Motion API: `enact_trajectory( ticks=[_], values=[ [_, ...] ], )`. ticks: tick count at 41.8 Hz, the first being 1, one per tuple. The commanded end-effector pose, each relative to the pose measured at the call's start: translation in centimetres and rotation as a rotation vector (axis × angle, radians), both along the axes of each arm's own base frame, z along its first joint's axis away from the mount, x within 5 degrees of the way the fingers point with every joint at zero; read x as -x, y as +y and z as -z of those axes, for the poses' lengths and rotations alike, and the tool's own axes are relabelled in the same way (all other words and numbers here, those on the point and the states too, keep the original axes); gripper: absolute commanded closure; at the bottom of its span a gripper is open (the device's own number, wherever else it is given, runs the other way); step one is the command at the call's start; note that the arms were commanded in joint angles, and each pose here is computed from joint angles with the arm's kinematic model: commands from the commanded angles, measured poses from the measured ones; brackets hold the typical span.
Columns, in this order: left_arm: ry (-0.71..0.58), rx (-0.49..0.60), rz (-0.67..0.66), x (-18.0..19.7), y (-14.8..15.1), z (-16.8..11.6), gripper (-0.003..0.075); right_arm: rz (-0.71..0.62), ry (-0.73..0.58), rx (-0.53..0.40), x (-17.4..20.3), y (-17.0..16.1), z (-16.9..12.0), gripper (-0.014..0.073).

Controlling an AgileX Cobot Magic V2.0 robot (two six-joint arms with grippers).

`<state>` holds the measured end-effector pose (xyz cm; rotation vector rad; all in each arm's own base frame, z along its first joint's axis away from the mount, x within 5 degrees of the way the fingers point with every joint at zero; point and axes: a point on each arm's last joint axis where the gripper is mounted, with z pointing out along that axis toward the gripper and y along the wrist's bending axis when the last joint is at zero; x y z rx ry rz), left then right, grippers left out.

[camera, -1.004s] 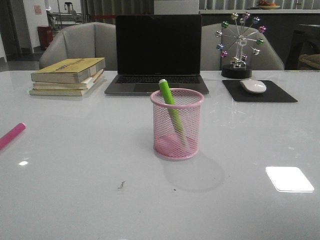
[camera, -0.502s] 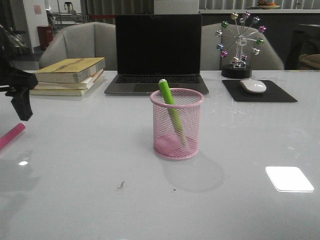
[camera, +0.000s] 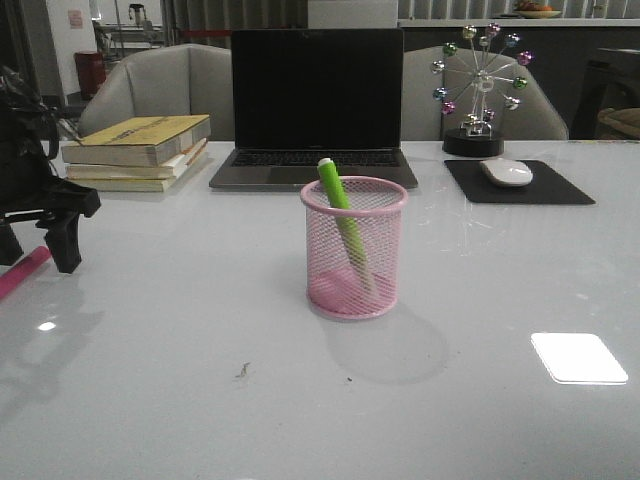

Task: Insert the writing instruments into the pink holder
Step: 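Lower the left gripper onto the pink marker and grasp it, then lift the pink marker and lower it into the pink mesh holder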

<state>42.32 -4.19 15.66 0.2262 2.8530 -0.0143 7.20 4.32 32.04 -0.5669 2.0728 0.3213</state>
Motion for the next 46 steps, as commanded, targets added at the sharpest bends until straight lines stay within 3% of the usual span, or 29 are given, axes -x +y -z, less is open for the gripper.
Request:
enact_trajectory(
  ticks=[1,18,26,33,39,46],
  values=[
    [-0.075,0.011,-0.008,-0.4,0.0,-2.8,0.0318,-0.002,-0.087,-0.027,-0.3,0.1,-1.3,0.0141],
    [-0.064,0.002,-0.004,-0.3,0.1,-2.8,0.0584,-0.002,-0.087,-0.027,-0.3,0.1,-1.3,0.0141],
    [-0.080,0.015,-0.007,0.1,-0.1,-4.2,0.0629,-0.002,-0.087,-0.027,-0.3,0.1,-1.3,0.0141],
    [-0.256,0.086,0.061,1.2,-2.1,-9.5,0.0629,-0.002,-0.087,-0.027,-0.3,0.1,-1.3,0.0141],
    [-0.495,0.159,0.145,3.3,-5.4,-14.8,0.0629,-0.002,-0.087,-0.027,-0.3,0.1,-1.3,0.0141],
    [-0.735,0.242,0.243,6.8,-9.6,-18.7,0.0629,-0.002,-0.087,-0.027,-0.3,0.1,-1.3,0.0141]
  ],
)
